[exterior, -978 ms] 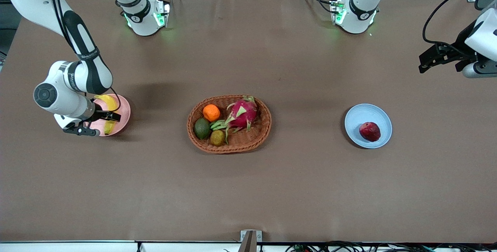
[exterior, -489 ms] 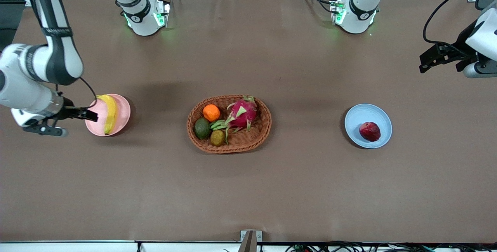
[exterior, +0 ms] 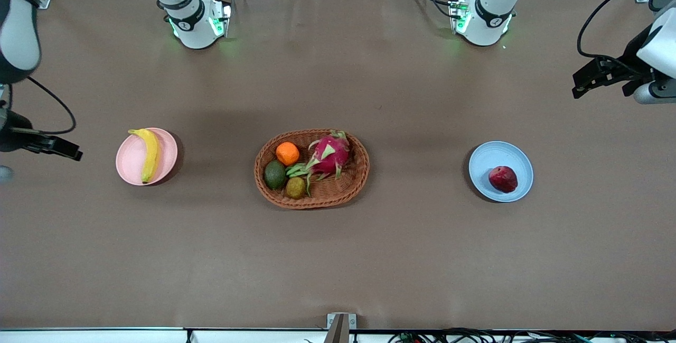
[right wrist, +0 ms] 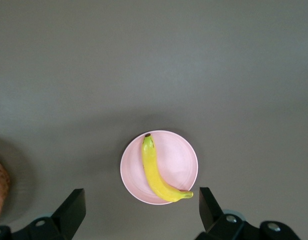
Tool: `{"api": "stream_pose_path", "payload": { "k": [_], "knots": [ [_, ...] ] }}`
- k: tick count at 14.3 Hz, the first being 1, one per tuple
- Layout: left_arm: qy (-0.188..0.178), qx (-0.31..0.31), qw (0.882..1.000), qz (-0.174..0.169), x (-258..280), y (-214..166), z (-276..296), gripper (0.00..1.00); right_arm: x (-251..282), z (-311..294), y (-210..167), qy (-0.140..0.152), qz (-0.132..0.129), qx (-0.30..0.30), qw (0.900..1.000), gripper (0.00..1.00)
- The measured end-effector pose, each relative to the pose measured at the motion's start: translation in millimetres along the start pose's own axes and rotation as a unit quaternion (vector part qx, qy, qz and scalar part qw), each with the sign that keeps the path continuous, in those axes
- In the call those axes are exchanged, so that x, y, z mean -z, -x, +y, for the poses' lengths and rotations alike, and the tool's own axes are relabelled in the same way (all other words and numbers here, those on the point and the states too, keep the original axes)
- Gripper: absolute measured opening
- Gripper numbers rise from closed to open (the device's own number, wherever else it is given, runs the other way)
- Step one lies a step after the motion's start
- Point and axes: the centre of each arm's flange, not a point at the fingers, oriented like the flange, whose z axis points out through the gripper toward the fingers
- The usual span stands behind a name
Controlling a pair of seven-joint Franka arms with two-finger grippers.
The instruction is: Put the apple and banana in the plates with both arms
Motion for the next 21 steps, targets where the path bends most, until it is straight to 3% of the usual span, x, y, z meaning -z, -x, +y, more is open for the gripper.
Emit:
{"api": "stream_pose_path", "payload": {
  "k": [5, 11, 16, 21],
  "knots": [
    [0.0, 0.001, 1.0, 0.006, 11, 8, -2, 1.0, 77, -3, 2, -0.003, 0.038, 0.002, 0.999, 1.0],
    [0.0, 0.001, 1.0, 0.006, 11, 8, -2, 1.0, 86, -1, 4, -0.002, 0.039, 0.0, 0.999, 1.0],
    [0.0, 0.002, 1.0, 0.006, 11, 8, -2, 1.0, 111, -8, 14, -0.009, 0.058, 0.017, 0.998, 1.0],
    [-0.002, 0.002, 1.0, -0.007, 9, 11, -3, 1.0, 106, -7, 26, -0.01, 0.048, 0.019, 0.999, 1.0]
  ]
}}
